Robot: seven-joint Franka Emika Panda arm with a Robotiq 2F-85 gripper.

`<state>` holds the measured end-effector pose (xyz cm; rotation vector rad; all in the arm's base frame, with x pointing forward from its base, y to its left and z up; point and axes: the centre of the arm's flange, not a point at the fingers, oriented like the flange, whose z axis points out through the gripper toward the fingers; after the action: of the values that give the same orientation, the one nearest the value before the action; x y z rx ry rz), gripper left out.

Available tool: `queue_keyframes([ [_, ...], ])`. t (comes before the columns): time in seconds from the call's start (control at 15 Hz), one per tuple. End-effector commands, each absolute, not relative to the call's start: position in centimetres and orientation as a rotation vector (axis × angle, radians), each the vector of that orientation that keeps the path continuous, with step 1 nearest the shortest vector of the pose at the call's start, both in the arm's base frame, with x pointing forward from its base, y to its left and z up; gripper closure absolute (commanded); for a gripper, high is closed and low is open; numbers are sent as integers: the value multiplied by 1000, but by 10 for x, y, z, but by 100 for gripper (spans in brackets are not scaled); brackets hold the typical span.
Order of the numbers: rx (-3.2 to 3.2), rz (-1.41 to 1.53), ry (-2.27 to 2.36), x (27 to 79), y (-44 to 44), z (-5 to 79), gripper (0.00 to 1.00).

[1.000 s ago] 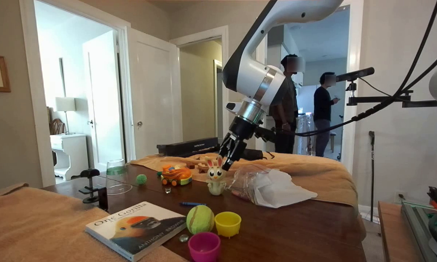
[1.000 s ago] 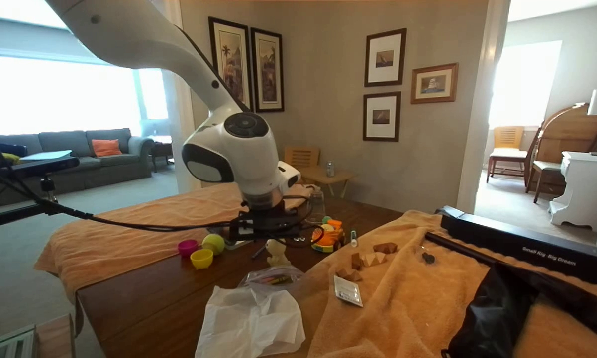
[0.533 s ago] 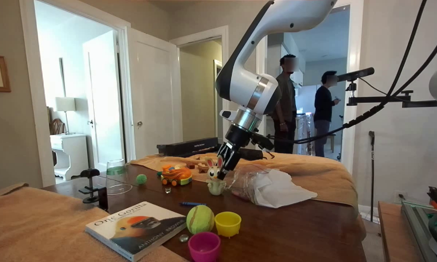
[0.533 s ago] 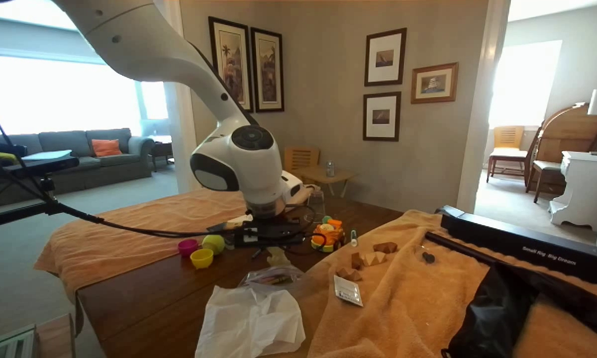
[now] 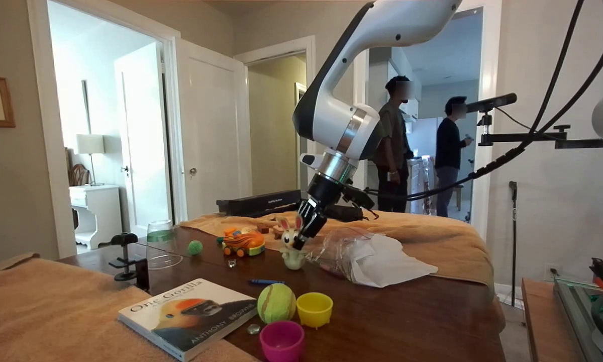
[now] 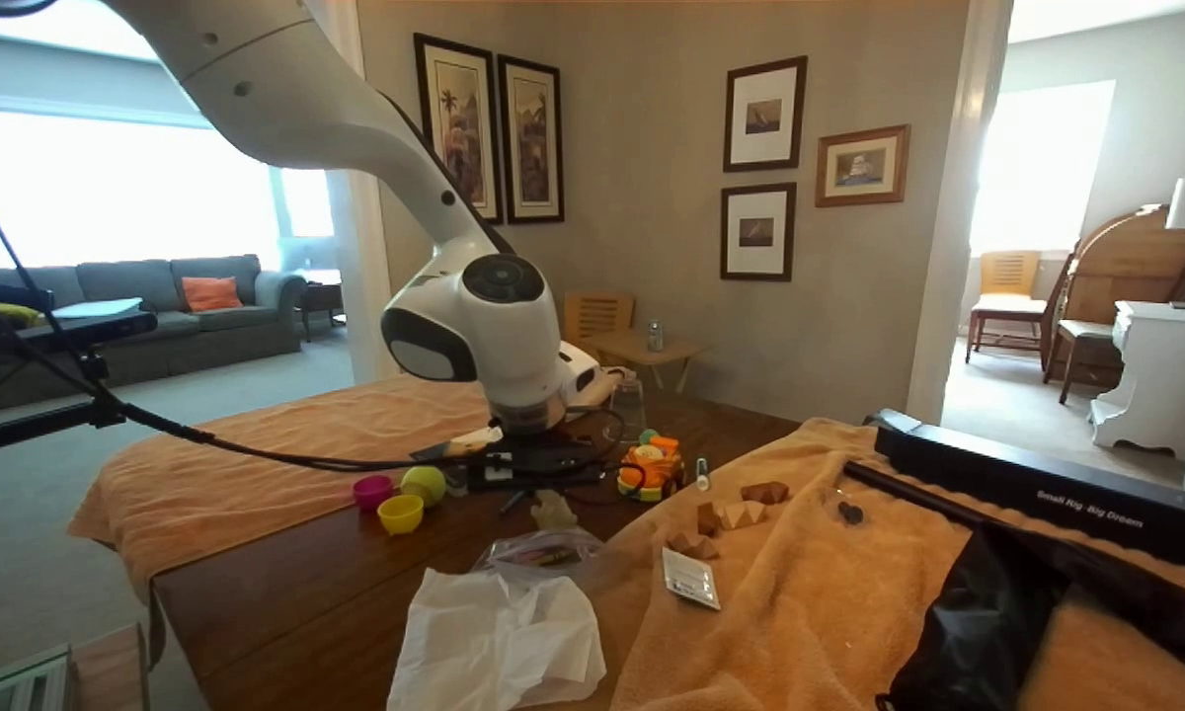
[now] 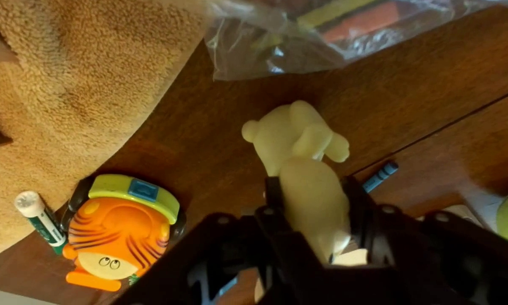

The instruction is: Put the plush toy on the toy car

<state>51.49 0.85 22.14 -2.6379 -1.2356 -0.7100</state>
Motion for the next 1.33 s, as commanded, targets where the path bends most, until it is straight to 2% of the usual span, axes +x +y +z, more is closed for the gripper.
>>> queue_keyframes([
  [0.0,-2588,-762,-1264,511,15,248,87],
  [0.53,-2400,-826,-1434,543,1,323,98],
  [0.67,-2343,-802,-1505,558,-11,341,96],
  [1.27,-2157,-759,-1698,625,-62,415,96],
])
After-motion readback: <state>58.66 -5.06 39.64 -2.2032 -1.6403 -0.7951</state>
